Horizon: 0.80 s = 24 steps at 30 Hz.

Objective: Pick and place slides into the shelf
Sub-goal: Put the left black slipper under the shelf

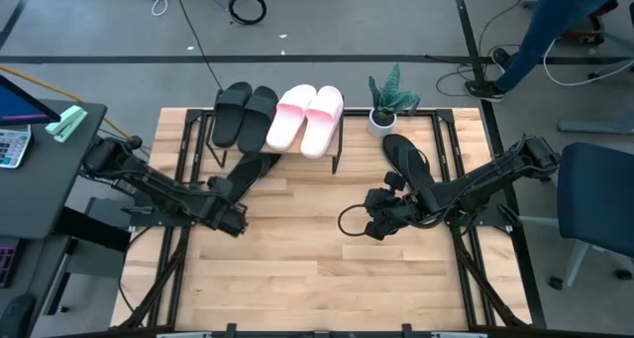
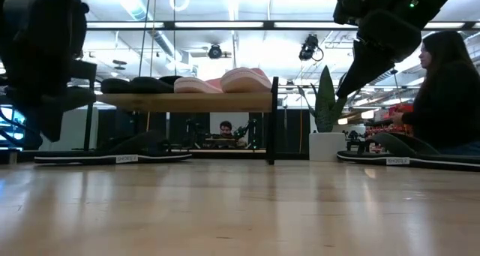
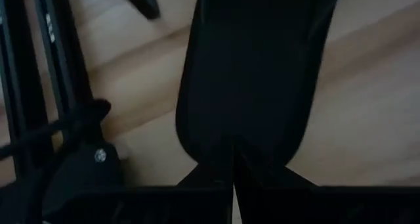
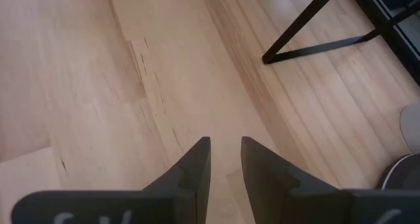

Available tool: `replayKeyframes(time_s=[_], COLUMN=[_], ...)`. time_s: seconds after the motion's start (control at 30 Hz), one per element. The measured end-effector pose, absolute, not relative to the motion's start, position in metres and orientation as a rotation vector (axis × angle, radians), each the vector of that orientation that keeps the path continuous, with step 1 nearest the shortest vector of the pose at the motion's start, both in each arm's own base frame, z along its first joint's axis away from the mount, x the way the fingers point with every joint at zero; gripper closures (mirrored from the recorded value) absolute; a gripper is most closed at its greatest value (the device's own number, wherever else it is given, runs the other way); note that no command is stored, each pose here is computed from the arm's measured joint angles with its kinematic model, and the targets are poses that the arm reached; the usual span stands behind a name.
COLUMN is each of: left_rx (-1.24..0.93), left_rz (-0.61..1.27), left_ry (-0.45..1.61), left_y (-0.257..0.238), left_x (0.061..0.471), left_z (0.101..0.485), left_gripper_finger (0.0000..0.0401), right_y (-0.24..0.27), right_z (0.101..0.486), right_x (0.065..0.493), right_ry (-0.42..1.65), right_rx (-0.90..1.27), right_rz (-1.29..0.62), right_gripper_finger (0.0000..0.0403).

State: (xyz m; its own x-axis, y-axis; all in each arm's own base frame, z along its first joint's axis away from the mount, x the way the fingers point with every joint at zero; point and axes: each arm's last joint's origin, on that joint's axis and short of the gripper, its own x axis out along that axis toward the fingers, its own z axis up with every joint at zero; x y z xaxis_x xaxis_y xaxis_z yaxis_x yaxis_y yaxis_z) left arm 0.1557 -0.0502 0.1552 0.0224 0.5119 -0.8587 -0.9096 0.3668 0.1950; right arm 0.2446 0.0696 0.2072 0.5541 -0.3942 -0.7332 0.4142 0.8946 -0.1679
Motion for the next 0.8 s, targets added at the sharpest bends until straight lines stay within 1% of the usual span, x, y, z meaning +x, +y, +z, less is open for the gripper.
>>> replayKeyframes(time_s=[0.1,0.2,0.33,0.43,0.67,0.8], left_rx=[-0.532,-0.609,-0.653,-0.615,-0.475,-0.447], left_rz=[1.139,1.086,0.995,0.959,1.080,1.129], left_ry=[1.042,0.988,0.943,0.956,0.965,0.982], left_y=[-0.051,-0.055,-0.058,-0.057,-0.048,-0.044], left_x=[0.157,0.165,0.176,0.178,0.166,0.162], left_z=[0.149,0.147,0.147,0.147,0.148,0.149], left_gripper_finger=[0.0398,0.0397,0.0398,0.0398,0.0399,0.0399], right_y=[0.070,0.070,0.070,0.070,0.070,0.070], right_z=[0.207,0.207,0.207,0.207,0.207,0.207], right_x=[0.245,0.245,0.245,0.245,0.245,0.245], right_ry=[0.860,0.860,0.860,0.860,0.860,0.860], right_rx=[0.025,0.025,0.026,0.026,0.026,0.026], right_rz=[-0.478,-0.478,-0.478,-0.478,-0.478,-0.478], right_gripper_finger=[0.0312,0.0312,0.0312,0.0312,0.0312,0.0312])
